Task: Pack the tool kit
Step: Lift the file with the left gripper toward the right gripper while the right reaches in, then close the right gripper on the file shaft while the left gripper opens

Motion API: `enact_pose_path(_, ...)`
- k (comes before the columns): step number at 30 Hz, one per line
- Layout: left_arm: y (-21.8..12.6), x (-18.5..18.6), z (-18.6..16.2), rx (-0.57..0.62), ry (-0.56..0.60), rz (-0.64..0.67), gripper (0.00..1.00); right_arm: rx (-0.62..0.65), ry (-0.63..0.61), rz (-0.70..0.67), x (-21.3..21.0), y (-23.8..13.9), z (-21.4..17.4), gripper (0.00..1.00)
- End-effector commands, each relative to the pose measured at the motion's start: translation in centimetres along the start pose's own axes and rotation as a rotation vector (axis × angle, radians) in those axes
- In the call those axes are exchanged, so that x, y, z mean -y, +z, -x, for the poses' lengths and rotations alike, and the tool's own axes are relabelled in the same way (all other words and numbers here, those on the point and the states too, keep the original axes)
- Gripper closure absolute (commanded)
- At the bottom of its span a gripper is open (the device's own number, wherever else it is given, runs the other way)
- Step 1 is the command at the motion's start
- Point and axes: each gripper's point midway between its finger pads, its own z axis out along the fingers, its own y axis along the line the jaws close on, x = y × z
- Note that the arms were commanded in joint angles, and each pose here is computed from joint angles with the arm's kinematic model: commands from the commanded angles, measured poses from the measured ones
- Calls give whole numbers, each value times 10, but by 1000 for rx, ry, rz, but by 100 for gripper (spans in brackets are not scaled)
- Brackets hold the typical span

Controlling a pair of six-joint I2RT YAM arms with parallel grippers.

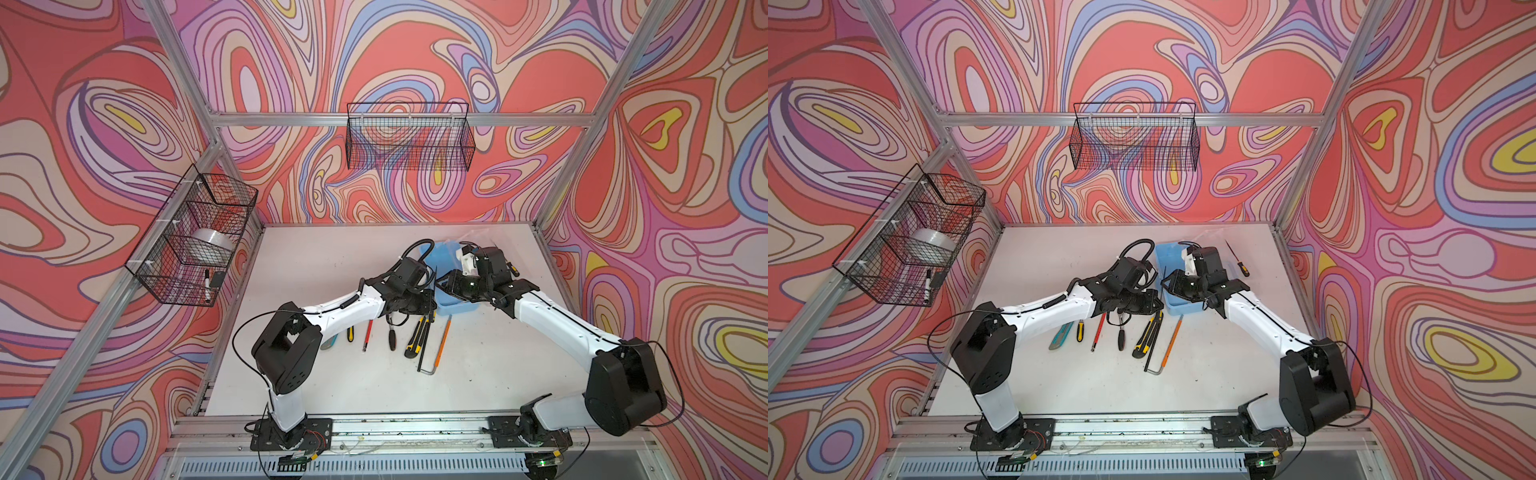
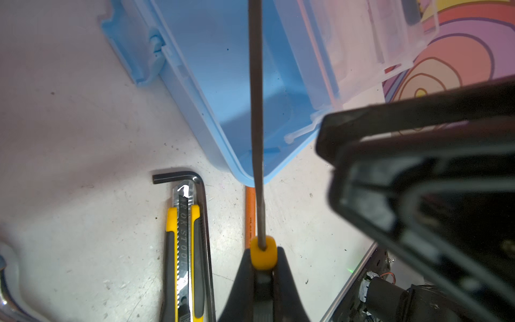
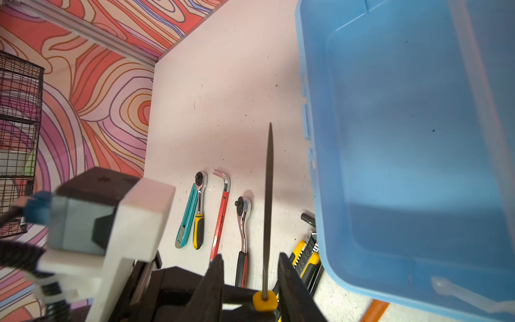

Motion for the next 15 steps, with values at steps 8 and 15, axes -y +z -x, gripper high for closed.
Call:
enact_pose_path(8, -12, 26, 8, 42, 14, -116, 99, -7, 1, -30, 9, 14, -6, 72)
enact_pose_path(15, -15, 33, 11, 63, 19, -158, 99, -10, 1, -32, 11, 16, -7, 76)
